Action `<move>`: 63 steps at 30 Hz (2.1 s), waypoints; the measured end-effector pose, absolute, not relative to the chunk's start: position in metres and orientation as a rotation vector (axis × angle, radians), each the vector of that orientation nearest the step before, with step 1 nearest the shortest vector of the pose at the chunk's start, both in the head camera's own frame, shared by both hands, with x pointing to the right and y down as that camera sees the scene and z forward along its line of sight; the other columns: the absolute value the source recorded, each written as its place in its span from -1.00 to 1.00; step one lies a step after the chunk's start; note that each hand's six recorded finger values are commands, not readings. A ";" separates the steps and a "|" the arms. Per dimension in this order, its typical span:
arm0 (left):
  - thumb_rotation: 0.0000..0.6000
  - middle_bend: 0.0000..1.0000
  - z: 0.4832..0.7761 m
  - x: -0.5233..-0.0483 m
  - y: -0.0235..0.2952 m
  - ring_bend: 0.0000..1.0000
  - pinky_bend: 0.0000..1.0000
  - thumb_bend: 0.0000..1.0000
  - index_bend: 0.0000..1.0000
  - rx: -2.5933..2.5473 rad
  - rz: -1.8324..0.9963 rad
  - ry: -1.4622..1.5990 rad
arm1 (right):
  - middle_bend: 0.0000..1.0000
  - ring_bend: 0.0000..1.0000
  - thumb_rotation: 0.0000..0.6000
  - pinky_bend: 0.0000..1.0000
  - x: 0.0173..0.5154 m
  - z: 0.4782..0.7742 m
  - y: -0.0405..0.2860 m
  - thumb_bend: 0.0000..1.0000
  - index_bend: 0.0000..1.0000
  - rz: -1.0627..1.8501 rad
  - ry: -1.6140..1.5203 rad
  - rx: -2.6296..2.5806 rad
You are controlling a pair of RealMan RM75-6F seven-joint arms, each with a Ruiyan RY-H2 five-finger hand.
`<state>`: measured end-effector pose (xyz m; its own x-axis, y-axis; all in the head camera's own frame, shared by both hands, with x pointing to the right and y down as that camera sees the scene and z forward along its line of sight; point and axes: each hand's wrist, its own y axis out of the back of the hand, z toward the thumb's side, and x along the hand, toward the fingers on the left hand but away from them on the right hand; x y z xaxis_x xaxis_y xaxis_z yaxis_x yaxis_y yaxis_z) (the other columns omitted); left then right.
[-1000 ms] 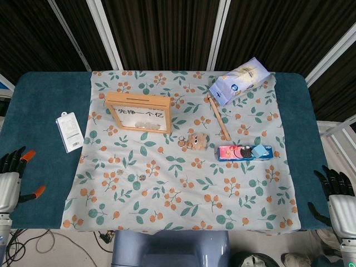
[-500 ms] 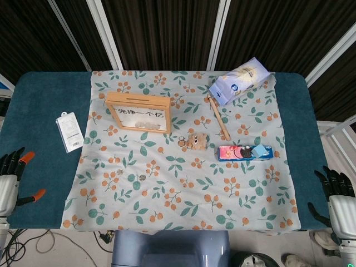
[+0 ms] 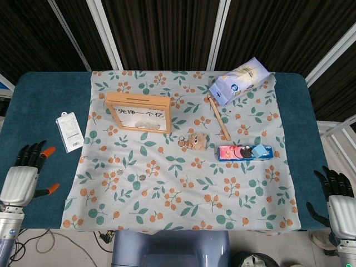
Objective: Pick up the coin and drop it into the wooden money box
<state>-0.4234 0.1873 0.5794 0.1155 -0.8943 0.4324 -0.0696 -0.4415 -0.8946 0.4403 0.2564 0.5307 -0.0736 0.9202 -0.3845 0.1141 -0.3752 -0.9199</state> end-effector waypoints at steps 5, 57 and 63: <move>1.00 -1.00 0.603 -0.388 0.163 -1.00 -1.00 -0.87 -0.65 -1.749 -1.378 0.838 | -0.91 -0.96 1.00 -1.00 0.442 0.530 0.256 -0.26 -0.75 1.529 -1.152 -1.518; 1.00 -1.00 0.728 -0.277 0.140 -1.00 -1.00 -0.87 -0.70 -1.777 -1.452 0.458 | -0.91 -0.96 1.00 -1.00 0.444 0.531 0.253 -0.26 -0.75 1.579 -1.158 -1.501; 1.00 -1.00 0.730 -0.276 0.141 -1.00 -1.00 -0.87 -0.70 -1.776 -1.453 0.447 | -0.91 -0.96 1.00 -1.00 0.444 0.531 0.253 -0.26 -0.75 1.578 -1.156 -1.501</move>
<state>-0.2759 0.1411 0.7301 0.2839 -0.6935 0.6622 0.2013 -0.6321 -0.7483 0.4437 0.2533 0.5305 -0.1203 0.9084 -0.4004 0.1074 -0.3890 -0.9150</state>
